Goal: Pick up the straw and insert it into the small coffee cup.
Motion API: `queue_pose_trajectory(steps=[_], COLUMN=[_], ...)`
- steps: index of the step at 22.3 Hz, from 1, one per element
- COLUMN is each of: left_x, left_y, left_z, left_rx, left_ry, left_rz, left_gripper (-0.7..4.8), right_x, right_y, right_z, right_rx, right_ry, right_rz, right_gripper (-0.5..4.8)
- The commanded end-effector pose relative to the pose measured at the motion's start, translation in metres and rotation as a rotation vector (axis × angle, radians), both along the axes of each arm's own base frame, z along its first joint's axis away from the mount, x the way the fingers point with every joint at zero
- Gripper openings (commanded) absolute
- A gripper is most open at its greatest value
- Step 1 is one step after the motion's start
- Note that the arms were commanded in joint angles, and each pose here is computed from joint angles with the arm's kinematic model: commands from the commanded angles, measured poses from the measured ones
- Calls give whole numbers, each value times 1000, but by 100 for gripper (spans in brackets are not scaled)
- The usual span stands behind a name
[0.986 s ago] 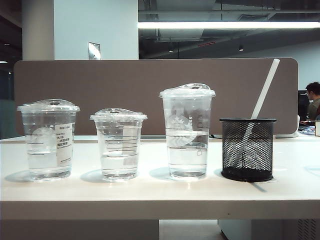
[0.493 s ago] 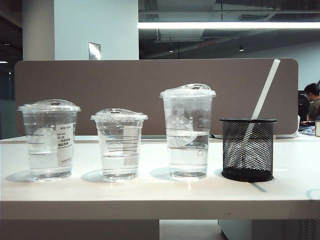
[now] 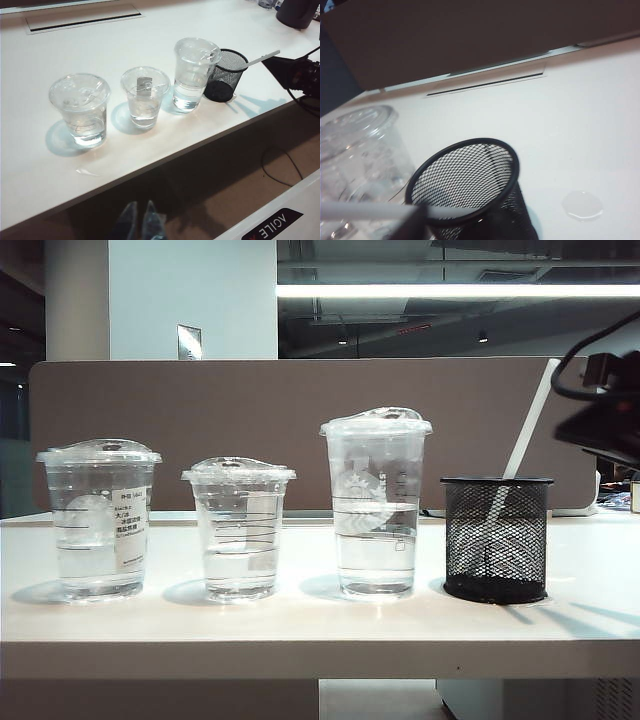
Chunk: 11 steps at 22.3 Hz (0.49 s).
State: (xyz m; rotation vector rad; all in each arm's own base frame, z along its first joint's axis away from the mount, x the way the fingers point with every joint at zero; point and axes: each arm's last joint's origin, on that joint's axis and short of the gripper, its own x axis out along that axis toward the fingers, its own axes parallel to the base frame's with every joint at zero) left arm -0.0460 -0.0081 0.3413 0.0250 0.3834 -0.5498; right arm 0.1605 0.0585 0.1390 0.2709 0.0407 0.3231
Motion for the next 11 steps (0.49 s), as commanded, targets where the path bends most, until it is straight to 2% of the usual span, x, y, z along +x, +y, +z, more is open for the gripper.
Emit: queue_pose_trajectory(steps=[1, 11], left_x=[1, 1], left_y=[0, 0], left_z=[2, 4], left_rx=[0, -2], left_ry=[-23, -47], left_rz=[-4, -4], left_gripper=[22, 22], right_x=[-3, -1], right_y=[2, 5], right_z=[-5, -4], right_rx=[-36, -48], right_ry=[35, 25], right_rz=[81, 152], right_gripper=[203, 203])
